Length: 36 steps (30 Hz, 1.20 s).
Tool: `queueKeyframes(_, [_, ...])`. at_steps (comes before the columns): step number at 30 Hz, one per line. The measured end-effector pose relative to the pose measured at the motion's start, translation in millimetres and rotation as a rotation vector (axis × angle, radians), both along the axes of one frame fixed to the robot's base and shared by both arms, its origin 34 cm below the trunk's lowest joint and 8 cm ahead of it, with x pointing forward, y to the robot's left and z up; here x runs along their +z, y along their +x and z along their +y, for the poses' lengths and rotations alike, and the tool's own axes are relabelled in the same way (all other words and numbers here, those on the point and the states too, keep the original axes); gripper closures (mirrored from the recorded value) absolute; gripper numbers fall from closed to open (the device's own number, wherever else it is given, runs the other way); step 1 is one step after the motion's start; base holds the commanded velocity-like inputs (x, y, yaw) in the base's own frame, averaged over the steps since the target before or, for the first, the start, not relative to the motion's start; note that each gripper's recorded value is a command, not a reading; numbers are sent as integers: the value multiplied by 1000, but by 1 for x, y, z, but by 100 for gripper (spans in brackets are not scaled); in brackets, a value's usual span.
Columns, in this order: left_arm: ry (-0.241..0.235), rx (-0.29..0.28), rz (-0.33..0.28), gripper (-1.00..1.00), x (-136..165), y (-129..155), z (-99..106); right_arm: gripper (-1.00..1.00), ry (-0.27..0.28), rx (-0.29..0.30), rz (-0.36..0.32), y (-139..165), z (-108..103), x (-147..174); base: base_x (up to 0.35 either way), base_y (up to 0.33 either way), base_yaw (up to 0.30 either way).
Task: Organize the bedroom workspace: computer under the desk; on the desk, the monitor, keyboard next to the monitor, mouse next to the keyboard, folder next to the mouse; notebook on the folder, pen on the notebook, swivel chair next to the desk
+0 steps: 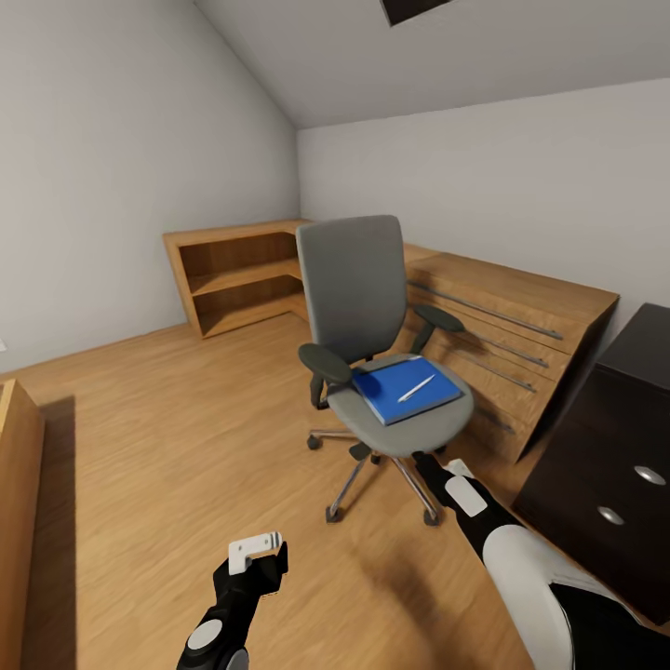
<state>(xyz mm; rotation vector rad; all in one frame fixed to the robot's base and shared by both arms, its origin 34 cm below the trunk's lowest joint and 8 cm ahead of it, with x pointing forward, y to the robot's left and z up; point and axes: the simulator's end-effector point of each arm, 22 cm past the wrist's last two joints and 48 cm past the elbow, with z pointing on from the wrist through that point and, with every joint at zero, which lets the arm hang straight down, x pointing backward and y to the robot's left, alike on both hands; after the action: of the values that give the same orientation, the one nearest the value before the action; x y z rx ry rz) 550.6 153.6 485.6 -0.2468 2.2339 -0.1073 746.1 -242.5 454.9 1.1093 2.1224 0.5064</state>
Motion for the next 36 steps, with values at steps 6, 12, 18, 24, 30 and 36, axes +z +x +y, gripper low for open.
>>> queueKeyframes(6, [0,0,0,-100,0,0,0,-100,-2,-1,0,0,-1,0,247,0,0])
queueKeyframes(12, [-1,-2,0,-100,0,0,-1,-100,-1,-1,0,0,-1,0,307,0,0])
queueKeyframes(18, [0,-3,0,-100,0,0,-1,-100,-2,0,1,0,-1,0,248,0,0])
queueKeyframes(24, [0,-3,1,-100,0,0,-1,-100,-2,0,1,0,-1,-1,-69,0,0])
queueKeyframes(30, [0,-3,2,-100,-1,0,-1,-100,-2,0,1,0,-1,-1,-300,0,0])
queueKeyframes(36, [1,3,7,-100,-3,-1,2,-100,-3,0,2,0,-1,-2,-332,0,0])
